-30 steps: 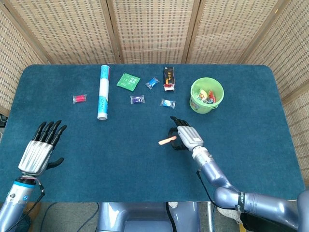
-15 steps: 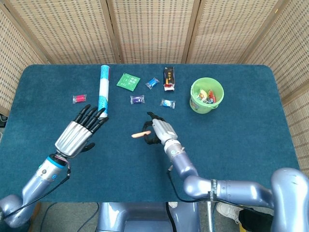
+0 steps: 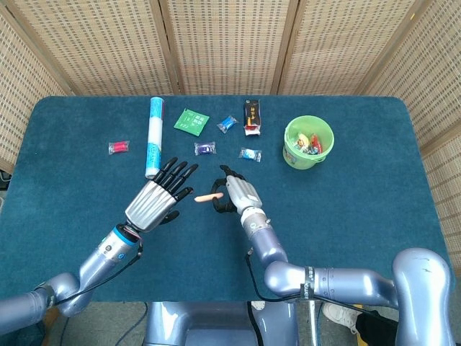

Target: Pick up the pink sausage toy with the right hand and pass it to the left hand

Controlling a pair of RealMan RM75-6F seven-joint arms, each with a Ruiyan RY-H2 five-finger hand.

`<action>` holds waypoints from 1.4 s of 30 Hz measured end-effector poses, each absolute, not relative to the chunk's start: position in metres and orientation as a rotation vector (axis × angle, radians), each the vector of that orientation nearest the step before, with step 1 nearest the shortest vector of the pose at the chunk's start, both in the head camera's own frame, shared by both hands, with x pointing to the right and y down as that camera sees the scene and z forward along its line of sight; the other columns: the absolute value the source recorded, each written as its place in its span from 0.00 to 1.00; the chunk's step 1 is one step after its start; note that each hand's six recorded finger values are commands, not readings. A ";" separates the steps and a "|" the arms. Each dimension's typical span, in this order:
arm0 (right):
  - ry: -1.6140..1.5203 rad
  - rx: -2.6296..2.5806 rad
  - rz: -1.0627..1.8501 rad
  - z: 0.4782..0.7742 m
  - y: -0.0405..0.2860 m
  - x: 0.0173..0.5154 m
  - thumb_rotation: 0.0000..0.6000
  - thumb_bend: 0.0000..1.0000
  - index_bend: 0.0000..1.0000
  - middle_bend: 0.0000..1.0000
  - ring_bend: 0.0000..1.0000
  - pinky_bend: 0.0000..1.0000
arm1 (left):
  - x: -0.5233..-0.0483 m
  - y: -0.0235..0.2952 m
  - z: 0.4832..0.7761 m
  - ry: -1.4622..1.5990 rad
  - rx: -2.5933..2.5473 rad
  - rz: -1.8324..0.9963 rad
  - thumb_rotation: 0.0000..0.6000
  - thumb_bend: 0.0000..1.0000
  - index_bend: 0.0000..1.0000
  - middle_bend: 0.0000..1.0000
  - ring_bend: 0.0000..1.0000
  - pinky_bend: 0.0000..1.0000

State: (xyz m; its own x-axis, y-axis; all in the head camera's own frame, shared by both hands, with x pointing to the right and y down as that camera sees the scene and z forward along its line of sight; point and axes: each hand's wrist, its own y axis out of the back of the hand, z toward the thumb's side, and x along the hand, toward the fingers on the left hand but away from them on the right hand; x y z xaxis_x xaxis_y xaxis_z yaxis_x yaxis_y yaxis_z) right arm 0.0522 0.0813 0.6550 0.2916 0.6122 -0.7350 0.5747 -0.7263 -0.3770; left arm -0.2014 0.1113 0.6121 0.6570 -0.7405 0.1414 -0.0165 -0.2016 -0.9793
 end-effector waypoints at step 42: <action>-1.123 -2.514 1.430 0.653 0.087 0.062 1.00 0.69 0.71 0.11 0.00 0.00 | -0.148 0.118 0.642 0.671 -1.697 -0.722 1.00 0.40 0.50 0.00 0.00 0.00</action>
State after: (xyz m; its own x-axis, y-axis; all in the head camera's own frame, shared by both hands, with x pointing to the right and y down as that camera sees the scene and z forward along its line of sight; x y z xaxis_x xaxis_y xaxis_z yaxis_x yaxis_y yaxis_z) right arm 0.0623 0.0874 0.6532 0.3134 0.6044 -0.7324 0.5686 -0.7372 -0.3650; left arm -0.1484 0.1178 0.6417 0.6514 -0.7486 0.1237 -0.0681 -0.2201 -0.9731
